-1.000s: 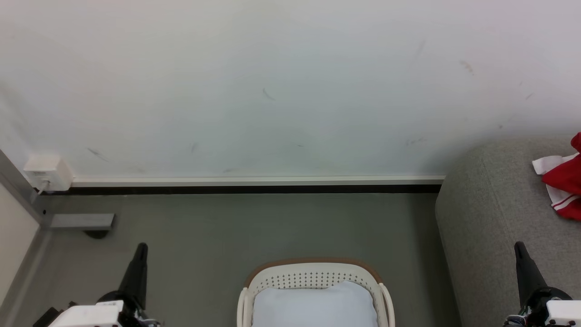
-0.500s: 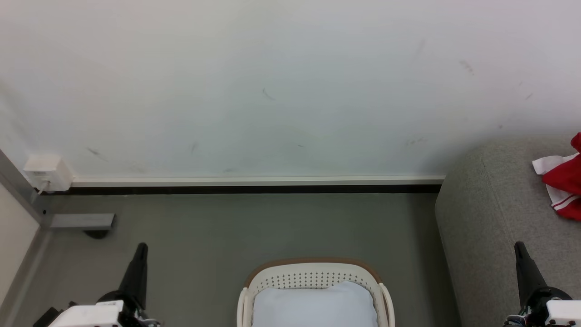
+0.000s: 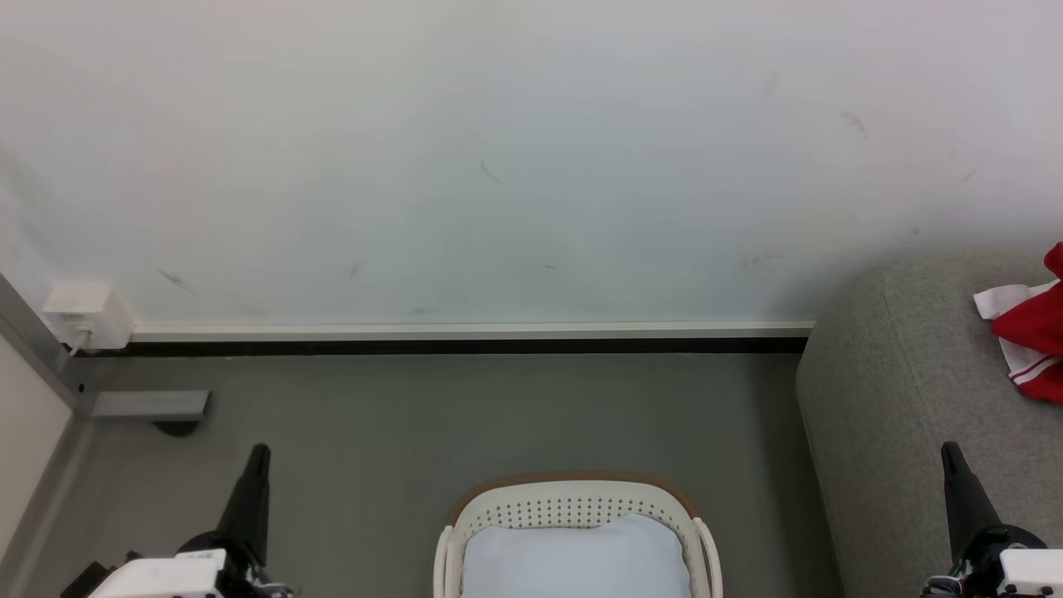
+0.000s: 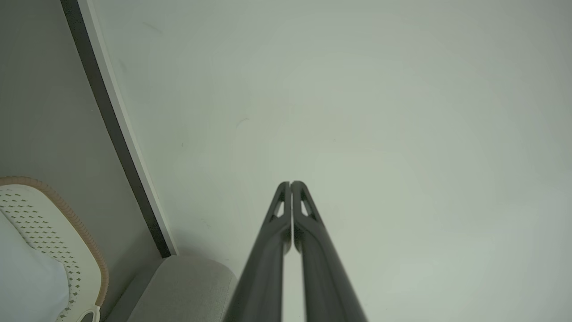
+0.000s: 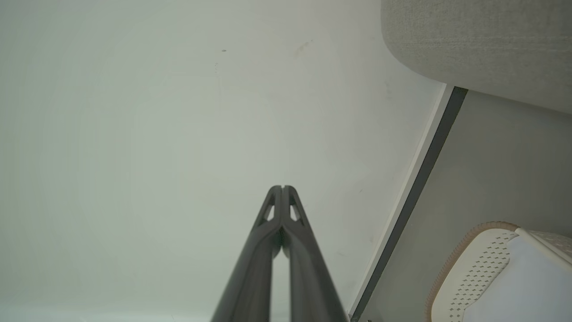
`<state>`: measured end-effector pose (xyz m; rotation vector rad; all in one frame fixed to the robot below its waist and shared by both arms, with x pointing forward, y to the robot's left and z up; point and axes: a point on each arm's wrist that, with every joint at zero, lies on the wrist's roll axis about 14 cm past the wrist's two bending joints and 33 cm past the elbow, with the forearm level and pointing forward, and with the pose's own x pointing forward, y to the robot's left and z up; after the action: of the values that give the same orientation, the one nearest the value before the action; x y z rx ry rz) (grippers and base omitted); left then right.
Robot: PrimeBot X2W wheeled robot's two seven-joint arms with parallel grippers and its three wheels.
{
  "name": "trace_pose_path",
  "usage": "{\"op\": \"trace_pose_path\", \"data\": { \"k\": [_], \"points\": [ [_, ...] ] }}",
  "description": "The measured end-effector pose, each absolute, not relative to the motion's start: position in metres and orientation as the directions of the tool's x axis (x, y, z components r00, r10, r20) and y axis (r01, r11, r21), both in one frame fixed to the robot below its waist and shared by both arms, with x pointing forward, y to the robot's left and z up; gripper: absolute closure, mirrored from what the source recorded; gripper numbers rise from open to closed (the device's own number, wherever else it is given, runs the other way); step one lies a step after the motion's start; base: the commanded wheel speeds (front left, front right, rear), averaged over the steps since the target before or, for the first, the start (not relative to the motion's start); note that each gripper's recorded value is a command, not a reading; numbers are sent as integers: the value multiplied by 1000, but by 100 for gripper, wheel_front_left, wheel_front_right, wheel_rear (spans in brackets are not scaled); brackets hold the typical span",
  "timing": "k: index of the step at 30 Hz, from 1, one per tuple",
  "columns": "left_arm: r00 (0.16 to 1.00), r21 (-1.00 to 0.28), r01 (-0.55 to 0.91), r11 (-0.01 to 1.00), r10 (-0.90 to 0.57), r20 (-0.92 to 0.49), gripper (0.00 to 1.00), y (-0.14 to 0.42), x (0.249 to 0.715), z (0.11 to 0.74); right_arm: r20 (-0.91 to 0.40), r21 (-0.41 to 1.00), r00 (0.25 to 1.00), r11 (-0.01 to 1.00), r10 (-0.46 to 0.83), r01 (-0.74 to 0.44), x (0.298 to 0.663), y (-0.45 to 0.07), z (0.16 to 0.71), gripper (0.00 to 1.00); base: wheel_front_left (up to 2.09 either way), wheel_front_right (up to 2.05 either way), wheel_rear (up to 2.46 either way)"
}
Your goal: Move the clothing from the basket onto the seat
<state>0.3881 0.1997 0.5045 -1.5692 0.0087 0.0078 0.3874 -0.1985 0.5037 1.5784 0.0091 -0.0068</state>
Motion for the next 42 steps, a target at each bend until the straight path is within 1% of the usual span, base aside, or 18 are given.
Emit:
{"op": "trace_pose_path", "data": {
  "k": [42],
  "points": [
    [1000, -1000, -10, 1, -1, -10, 100, 200, 388, 505, -10, 1000, 1000, -8, 2, 10, 387, -199, 504, 100, 0, 0, 0]
  ]
}}
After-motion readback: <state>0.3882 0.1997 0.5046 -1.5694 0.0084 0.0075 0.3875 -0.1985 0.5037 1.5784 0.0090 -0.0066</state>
